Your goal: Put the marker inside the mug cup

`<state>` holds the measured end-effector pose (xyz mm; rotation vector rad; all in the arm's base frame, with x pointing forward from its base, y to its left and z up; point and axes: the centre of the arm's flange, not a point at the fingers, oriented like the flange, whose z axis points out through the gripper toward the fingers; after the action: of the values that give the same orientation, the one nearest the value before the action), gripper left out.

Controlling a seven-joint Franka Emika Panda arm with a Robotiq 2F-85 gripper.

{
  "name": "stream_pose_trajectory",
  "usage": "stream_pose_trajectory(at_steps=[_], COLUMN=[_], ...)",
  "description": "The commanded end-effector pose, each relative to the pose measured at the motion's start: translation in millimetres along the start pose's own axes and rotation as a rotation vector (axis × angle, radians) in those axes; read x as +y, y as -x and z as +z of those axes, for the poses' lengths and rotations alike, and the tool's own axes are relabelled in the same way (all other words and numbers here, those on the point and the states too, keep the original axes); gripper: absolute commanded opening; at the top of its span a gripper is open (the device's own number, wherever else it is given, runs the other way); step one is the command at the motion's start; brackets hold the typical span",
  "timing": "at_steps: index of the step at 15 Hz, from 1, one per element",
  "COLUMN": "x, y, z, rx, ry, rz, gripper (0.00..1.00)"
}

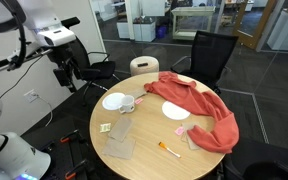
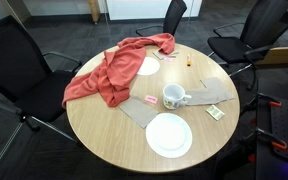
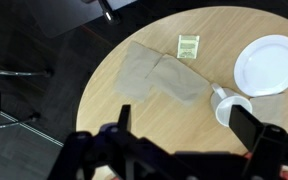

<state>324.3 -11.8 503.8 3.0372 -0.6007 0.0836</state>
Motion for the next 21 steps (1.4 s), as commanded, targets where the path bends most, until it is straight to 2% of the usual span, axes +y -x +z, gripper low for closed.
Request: stream_pose_trajectory(at_steps=[1, 10, 14, 15, 16, 21], x=[21, 90, 118, 124, 117, 118], y=[-51, -136, -163, -167, -145, -149], z=[34, 119, 153, 159, 149, 155], rx=[-0.030, 0.024, 0.032, 0.028, 0.024, 0.014], ry=[0.001, -0.032, 0.001, 0.006, -0.012, -0.009], rz=[0.165, 0.530, 0.647, 0.667, 0.616, 0.617], gripper=[1.00, 1.00, 1.00, 1.00, 1.00, 1.00])
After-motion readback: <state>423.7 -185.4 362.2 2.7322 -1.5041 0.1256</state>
